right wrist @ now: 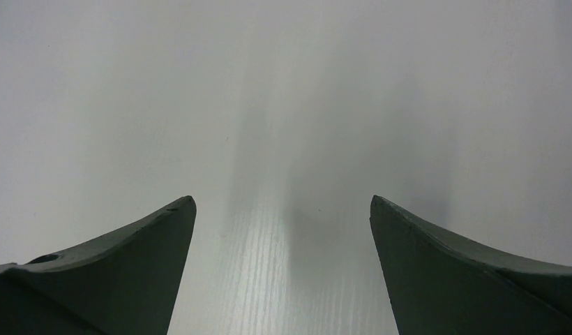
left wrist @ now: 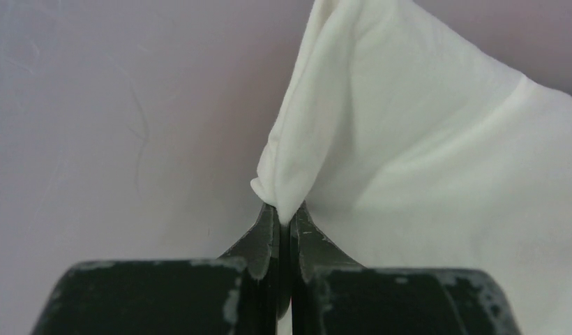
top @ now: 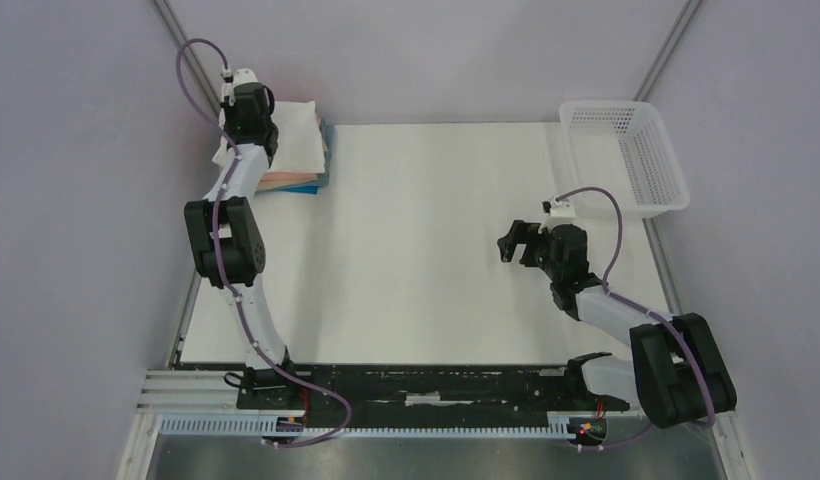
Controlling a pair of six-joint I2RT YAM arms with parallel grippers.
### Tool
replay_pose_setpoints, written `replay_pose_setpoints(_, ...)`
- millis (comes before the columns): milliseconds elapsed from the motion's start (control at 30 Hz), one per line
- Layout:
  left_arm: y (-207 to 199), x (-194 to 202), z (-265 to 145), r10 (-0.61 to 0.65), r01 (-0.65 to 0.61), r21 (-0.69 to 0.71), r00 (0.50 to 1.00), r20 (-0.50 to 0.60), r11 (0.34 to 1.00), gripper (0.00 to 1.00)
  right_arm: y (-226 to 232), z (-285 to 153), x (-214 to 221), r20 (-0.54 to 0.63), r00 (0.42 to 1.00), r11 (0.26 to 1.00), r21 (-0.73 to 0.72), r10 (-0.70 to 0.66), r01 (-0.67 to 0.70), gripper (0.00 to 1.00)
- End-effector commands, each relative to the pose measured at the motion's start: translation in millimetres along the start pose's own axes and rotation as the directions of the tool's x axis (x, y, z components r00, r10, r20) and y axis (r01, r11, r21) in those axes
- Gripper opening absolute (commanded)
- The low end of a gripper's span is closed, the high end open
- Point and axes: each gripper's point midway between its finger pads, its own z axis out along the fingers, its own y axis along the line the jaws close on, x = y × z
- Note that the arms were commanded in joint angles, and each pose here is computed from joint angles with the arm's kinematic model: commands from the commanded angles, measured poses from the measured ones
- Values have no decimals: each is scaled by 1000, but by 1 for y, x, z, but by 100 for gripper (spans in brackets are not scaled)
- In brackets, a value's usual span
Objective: Fold and stack the t-shirts
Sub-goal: Put the neatly folded tshirt into the corner of the board with the left arm, then reset both arms
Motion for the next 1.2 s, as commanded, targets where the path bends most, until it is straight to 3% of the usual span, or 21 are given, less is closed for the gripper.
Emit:
replay_pose_setpoints(0,17,-44,31,-169,173,-18,974,153,985,2,2,8,-19,37,999,1000,19,-20,19,98)
replay_pose_setpoints(233,0,-27,52,-120,120,0,987,108,993,3,-2,11,-17,21,999,998,53,-36,35,98)
replay_pose_setpoints(267,1,-24,53,-126,127,-8,987,102,992,14,-2,11,-17,19,999,998,55,-39,38,98)
replay_pose_setpoints(300,3,-23,52,-139,141,-22,986,96,990,35,-3,12,-16,16,999,998,58,-40,39,98)
replay_pose_setpoints(367,8,-23,50,-153,158,-43,984,91,987,63,-4,13,-17,14,999,997,65,-43,42,98)
replay_pose_setpoints(467,15,-28,42,-186,191,-52,979,87,980,75,-4,13,-17,12,999,997,69,-45,44,98)
replay_pose_setpoints(567,20,-36,29,-242,246,-33,966,88,969,76,-4,10,-22,28,999,997,71,-44,42,98)
replay_pose_setpoints(800,-13,-38,-30,-406,397,148,913,37,906,79,0,-5,-23,57,998,998,53,-30,27,98)
replay_pose_setpoints(933,-50,-54,-95,-498,474,322,867,-9,820,80,1,-22,-20,77,997,999,43,-25,22,98)
replay_pose_setpoints(1067,-82,-30,-179,-474,486,466,867,-153,739,81,-3,-41,-14,119,993,999,45,-19,14,98)
replay_pose_setpoints(1167,-106,5,-250,-416,511,638,855,-310,576,81,-8,-51,-4,134,991,999,52,-4,-3,98)
